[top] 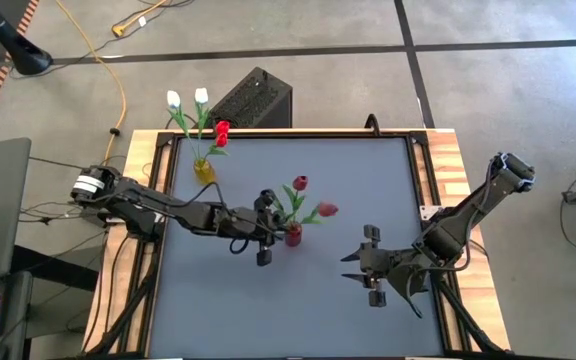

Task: Sort flowers into vase by color
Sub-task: Return to Home Position

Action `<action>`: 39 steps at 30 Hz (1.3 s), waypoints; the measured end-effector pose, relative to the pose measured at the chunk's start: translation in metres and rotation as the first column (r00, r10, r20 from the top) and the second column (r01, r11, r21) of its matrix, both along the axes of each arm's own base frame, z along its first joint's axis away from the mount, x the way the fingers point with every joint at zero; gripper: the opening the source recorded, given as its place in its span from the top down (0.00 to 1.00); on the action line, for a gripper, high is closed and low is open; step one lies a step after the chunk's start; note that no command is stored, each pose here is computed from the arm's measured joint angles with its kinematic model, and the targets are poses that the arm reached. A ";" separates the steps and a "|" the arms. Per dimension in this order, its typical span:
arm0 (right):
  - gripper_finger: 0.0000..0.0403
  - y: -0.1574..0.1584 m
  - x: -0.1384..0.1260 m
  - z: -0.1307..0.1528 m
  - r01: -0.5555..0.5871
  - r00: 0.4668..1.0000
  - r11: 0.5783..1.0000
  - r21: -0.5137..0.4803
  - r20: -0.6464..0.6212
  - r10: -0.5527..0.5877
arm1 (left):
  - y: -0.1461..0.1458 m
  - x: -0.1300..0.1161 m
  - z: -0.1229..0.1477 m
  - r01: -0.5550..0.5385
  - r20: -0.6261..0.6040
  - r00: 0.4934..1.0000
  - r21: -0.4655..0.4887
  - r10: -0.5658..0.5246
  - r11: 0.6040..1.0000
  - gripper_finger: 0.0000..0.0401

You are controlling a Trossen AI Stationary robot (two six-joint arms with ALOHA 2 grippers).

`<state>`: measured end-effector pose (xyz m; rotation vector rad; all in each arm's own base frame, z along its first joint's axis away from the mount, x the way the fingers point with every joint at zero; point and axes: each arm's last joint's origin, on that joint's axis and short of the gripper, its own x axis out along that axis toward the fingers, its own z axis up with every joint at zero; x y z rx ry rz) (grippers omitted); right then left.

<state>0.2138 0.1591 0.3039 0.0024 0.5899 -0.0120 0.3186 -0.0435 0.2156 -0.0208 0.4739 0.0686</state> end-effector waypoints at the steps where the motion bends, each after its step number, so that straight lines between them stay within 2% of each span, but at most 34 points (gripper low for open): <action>1: 0.54 0.000 0.000 0.000 0.000 1.000 1.000 0.000 0.000 0.000 | 0.000 0.001 0.002 0.010 -0.008 1.000 -0.003 -0.010 1.000 0.80; 7: 0.54 0.000 0.000 0.000 0.000 1.000 1.000 0.000 0.000 0.000 | -0.002 0.005 0.018 0.027 -0.106 0.994 -0.009 -0.028 1.000 0.64; 13: 0.54 0.000 0.000 0.000 -0.003 1.000 1.000 0.002 -0.001 0.003 | -0.005 0.004 0.035 0.044 -0.243 0.969 -0.004 -0.044 0.999 0.55; 18: 0.54 0.000 0.000 0.000 -0.006 1.000 1.000 0.004 -0.003 0.006 | -0.014 0.000 0.051 0.080 -0.340 0.937 0.000 -0.075 0.997 0.54; 22: 0.54 0.000 0.000 0.000 -0.006 1.000 1.000 0.004 -0.003 0.006 | -0.022 -0.003 0.066 0.105 -0.373 0.923 0.004 -0.096 0.994 0.54; 32: 0.54 0.000 0.000 0.000 -0.005 1.000 1.000 0.003 -0.003 0.005 | -0.037 -0.009 0.096 0.138 -0.389 0.913 0.002 -0.127 0.990 0.54; 39: 0.54 -0.009 0.007 0.000 0.036 0.999 0.999 0.000 0.002 -0.036 | -0.051 -0.014 0.116 0.165 -0.370 0.916 -0.005 -0.155 0.986 0.55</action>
